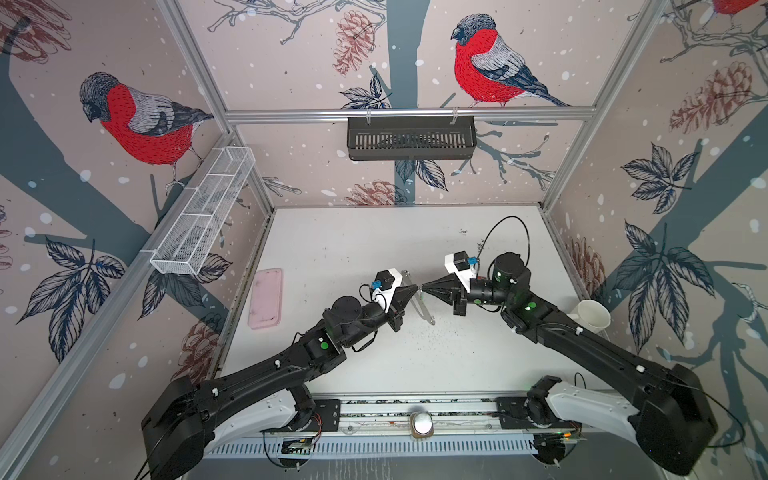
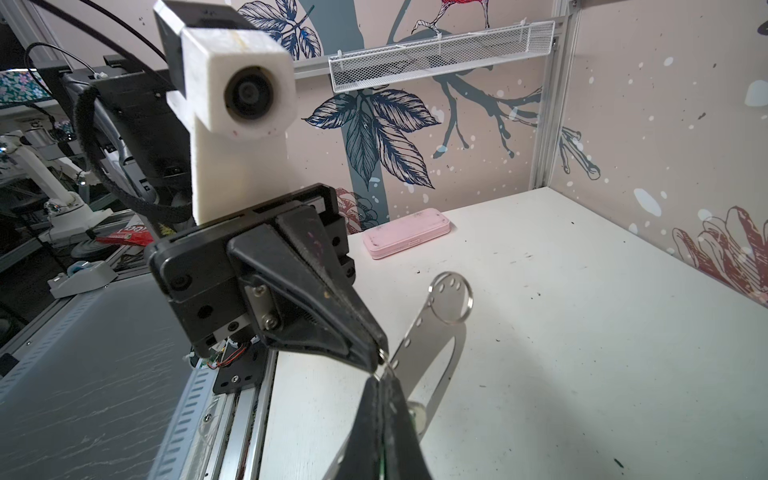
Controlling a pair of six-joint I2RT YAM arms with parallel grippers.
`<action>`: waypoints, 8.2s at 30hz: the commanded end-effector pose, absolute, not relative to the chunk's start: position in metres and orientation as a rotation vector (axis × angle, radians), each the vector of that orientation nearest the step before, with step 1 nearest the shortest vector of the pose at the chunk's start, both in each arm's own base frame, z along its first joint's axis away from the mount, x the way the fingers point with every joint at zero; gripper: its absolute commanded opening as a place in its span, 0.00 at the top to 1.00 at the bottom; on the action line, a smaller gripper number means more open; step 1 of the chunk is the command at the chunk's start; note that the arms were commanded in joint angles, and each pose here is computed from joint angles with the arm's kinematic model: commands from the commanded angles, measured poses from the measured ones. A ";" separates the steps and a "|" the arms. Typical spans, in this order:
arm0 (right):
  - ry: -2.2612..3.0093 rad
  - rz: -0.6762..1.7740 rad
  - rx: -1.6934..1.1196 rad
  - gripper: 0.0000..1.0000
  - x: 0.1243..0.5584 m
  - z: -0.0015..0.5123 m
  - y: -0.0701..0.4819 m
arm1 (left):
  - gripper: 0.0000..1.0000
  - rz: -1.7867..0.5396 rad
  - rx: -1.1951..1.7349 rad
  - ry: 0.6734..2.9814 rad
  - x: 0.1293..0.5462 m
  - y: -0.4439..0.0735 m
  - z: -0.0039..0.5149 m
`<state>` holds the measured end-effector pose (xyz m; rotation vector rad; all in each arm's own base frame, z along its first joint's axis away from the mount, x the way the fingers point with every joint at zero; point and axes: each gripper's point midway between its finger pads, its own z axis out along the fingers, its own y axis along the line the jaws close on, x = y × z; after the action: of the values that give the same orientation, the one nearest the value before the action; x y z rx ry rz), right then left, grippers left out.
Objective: Put the keys on the keyring
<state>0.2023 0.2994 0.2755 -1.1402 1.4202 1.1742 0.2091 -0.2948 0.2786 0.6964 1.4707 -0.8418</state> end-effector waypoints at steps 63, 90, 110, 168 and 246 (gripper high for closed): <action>1.611 1.317 -1.056 1.00 0.215 0.268 0.309 | 1.00 -0.885 0.704 1.176 0.176 -0.284 0.316; 1.645 1.294 -1.036 0.67 0.213 0.266 0.305 | 1.00 -0.880 0.633 1.101 0.179 -0.279 0.326; 1.492 1.062 -0.929 0.92 0.216 0.307 0.279 | 1.00 -1.111 0.752 1.116 0.193 -0.285 0.330; 1.472 1.024 -1.116 0.78 0.188 0.295 0.321 | 1.00 -1.340 0.759 1.014 0.187 -0.281 0.329; 1.365 1.061 -1.118 1.00 0.179 0.324 0.320 | 1.00 -1.395 0.789 1.008 0.184 -0.286 0.325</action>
<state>0.1830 0.3169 0.3125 -1.1039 1.4277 1.0433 0.1949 -0.2829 0.3225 0.7294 1.0329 -1.3527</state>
